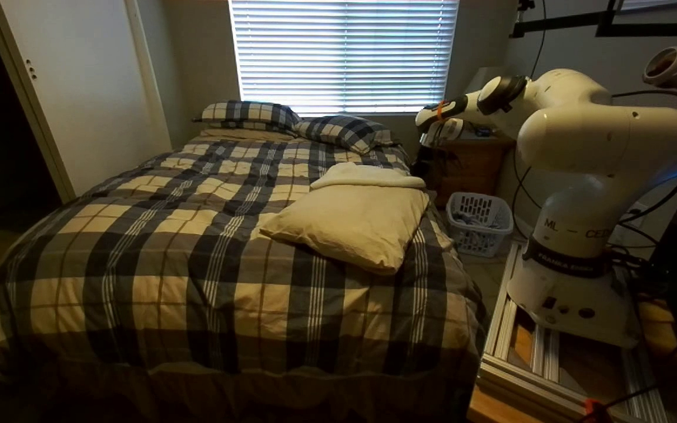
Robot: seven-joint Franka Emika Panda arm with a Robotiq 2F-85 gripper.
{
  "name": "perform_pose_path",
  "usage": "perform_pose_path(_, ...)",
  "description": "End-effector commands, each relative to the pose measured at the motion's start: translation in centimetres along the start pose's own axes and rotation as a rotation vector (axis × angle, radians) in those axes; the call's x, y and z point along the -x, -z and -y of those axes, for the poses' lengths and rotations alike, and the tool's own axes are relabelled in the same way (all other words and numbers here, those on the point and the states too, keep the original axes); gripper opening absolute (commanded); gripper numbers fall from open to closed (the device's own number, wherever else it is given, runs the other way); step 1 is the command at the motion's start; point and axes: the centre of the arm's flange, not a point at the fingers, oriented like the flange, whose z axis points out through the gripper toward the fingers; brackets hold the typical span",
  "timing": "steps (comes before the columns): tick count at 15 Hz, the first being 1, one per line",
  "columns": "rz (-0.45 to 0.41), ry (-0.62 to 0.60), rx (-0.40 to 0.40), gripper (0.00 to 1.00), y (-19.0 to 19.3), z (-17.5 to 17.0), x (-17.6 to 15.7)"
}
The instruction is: Fold the towel
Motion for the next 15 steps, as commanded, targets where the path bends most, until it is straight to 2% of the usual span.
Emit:
perform_pose_path(1, 0.001, 0.008, 0.060, 0.36, 1.1, 0.8, -0.9)
perform_pose_path(2, 0.002, 0.014, 0.067, 0.43, 1.2, 0.9, -1.1)
perform_pose_path(3, 0.000, 0.015, 0.076, 0.28, 1.3, 1.0, -1.3)
perform_pose_path(5, -0.001, 0.025, 0.089, 0.09, 1.5, 1.3, -1.4)
perform_pose_path(7, 0.002, 0.031, 0.099, 0.00, 1.8, 1.7, -1.6)
perform_pose_path(14, 0.065, 0.073, 0.191, 0.01, 3.2, 3.6, -1.8)
perform_pose_path(15, 0.073, 0.082, 0.204, 0.30, 3.4, 3.9, -2.0)
